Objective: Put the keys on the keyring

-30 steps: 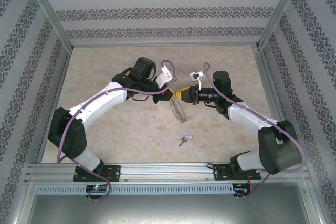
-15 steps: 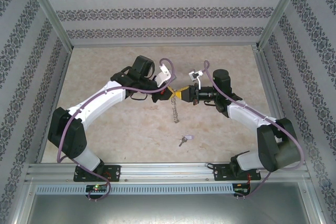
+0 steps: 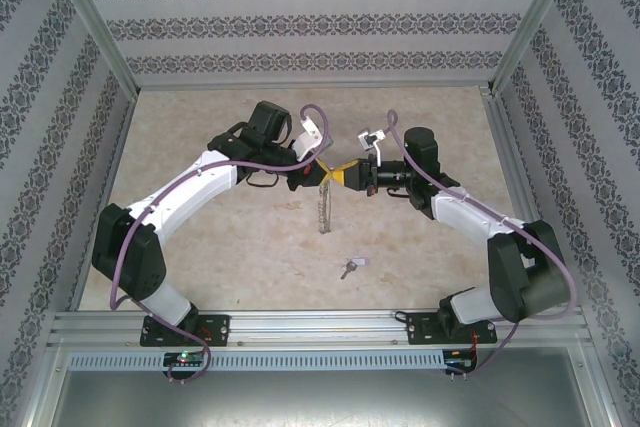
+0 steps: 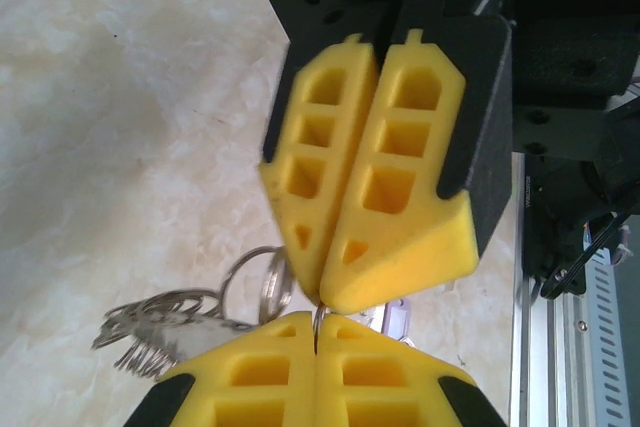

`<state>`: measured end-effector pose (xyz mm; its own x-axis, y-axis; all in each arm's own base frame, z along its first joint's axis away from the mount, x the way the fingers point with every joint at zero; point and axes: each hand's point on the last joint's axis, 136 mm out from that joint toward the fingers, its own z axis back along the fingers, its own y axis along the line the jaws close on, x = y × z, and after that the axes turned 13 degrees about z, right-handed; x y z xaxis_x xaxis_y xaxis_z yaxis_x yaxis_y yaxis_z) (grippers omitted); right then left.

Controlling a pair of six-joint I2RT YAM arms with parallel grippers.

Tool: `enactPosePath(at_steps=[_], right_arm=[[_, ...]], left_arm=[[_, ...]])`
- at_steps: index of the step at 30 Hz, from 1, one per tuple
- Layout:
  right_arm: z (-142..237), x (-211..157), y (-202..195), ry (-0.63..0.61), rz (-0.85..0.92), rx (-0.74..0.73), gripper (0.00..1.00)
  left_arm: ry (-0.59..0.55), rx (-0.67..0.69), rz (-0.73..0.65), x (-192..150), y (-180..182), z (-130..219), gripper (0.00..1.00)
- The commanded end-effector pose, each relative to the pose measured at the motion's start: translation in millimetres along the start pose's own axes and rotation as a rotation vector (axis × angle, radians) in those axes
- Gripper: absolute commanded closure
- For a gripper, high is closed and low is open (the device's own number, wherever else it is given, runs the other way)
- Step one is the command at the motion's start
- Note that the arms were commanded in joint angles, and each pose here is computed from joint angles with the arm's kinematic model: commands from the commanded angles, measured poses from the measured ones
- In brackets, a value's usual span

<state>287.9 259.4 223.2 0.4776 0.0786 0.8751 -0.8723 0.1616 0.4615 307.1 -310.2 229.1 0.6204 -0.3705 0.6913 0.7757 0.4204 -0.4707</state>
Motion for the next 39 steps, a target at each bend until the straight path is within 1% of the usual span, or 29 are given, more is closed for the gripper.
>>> enactPosePath(at_steps=[1, 3, 8, 14, 15, 17, 18, 22, 24, 27, 29, 31, 39], right_arm=[[-7.4, 0.6, 7.5, 0.015, 0.013, 0.062, 0.86], [-8.3, 0.1, 7.4, 0.015, 0.013, 0.061, 0.87], [-10.2, -0.1, 8.9, 0.017, 0.017, 0.066, 1.00], [-10.0, 0.5, 6.1, 0.010, 0.026, 0.038, 1.00], [-9.2, 1.0, 3.7, 0.005, 0.029, 0.019, 1.00], [-7.2, 3.2, 0.0, -0.006, 0.039, -0.013, 1.00], [-6.4, 4.8, -1.2, -0.012, 0.043, -0.025, 1.00], [-2.4, 12.9, -6.4, -0.036, 0.057, -0.065, 1.00], [-0.6, 18.0, -8.5, -0.050, 0.065, -0.085, 1.00], [1.2, 24.8, -10.6, -0.069, 0.075, -0.103, 1.00], [2.2, 29.0, -11.0, -0.079, 0.082, -0.112, 1.00], [3.1, 32.9, -11.3, -0.089, 0.088, -0.118, 1.00], [3.1, 42.9, -10.2, -0.104, 0.098, -0.115, 1.00]], left_arm=[[-0.090, -0.073, -0.090, 32.9, -21.7, 8.5, 1.00], [-0.093, -0.076, -0.090, 33.8, -22.3, 8.4, 1.00], [-0.092, -0.076, -0.084, 32.9, -20.9, 6.6, 1.00], [-0.097, -0.067, -0.069, 33.4, -18.2, 5.7, 1.00], [-0.101, -0.064, -0.067, 34.3, -18.2, 6.5, 0.96], [-0.111, -0.052, -0.064, 36.7, -17.5, 8.0, 0.81], [-0.117, -0.047, -0.060, 37.4, -17.1, 8.9, 0.75], [-0.171, -0.034, -0.029, 43.9, -14.3, 17.3, 0.62], [-0.210, -0.021, -0.003, 47.3, -10.2, 22.9, 0.58], [-0.277, 0.019, 0.049, 51.3, 0.4, 32.1, 0.53], [-0.320, 0.052, 0.088, 51.8, 9.7, 38.3, 0.52], [-0.354, 0.053, 0.123, 51.2, 14.9, 42.7, 0.52], [-0.367, 0.042, 0.183, 35.2, 32.3, 40.6, 0.53]])
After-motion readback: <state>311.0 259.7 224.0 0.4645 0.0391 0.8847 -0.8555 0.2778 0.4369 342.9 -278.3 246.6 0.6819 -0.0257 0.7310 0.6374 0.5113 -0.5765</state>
